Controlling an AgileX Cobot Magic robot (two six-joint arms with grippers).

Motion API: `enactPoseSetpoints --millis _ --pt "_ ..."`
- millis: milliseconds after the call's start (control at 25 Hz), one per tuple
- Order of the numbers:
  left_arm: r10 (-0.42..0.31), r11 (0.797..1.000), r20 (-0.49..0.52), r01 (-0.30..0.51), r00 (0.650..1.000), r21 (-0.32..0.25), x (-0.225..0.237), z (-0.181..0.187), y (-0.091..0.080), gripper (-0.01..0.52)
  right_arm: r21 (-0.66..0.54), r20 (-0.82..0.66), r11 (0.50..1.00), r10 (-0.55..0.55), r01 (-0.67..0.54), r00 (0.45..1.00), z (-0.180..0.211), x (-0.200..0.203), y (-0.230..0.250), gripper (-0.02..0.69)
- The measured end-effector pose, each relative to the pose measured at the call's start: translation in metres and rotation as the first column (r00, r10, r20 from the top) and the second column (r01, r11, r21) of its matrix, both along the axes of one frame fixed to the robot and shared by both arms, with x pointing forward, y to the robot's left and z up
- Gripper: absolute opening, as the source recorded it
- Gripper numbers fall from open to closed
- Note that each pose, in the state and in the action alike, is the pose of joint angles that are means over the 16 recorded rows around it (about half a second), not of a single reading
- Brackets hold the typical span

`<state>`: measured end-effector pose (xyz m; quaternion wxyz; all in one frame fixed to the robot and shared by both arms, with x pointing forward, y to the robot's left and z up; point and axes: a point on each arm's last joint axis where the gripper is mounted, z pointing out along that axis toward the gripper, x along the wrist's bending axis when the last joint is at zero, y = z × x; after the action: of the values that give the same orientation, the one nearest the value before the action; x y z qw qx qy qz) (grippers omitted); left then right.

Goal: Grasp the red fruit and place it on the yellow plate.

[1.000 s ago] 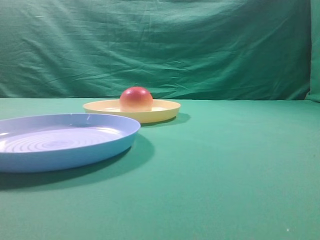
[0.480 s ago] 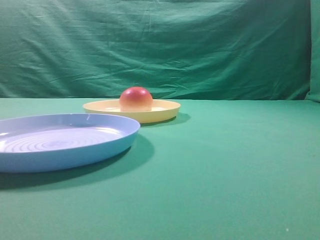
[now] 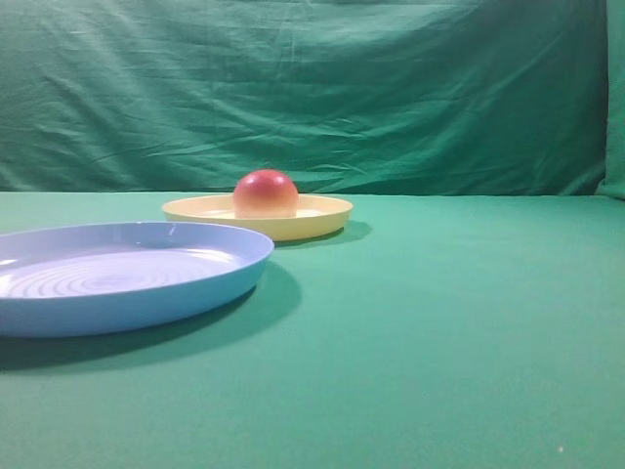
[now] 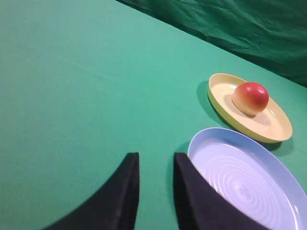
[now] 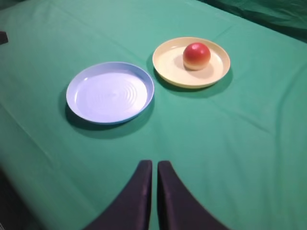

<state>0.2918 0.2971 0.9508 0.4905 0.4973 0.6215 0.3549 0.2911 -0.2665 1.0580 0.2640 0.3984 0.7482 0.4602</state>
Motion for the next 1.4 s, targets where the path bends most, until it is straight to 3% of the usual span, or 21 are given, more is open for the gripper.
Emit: enactPoseSetpoints --millis 360,680,1400 --pt "0.000 1.000 0.000 0.000 1.000 0.000 0.000 0.000 0.000 0.157 0.073 0.145 0.968 -0.250 0.241 0.957 -0.048 -0.002 -0.017 0.000" --pt "0.000 1.000 0.000 0.000 1.000 0.000 0.000 0.000 0.000 0.157 0.073 0.149 0.909 -0.416 0.410 0.897 -0.086 -0.003 -0.027 0.000" --pt "0.000 1.000 0.000 0.000 1.000 0.000 0.000 0.000 0.000 0.157 0.066 0.118 0.885 -0.466 0.461 0.877 -0.112 -0.001 -0.029 0.000"
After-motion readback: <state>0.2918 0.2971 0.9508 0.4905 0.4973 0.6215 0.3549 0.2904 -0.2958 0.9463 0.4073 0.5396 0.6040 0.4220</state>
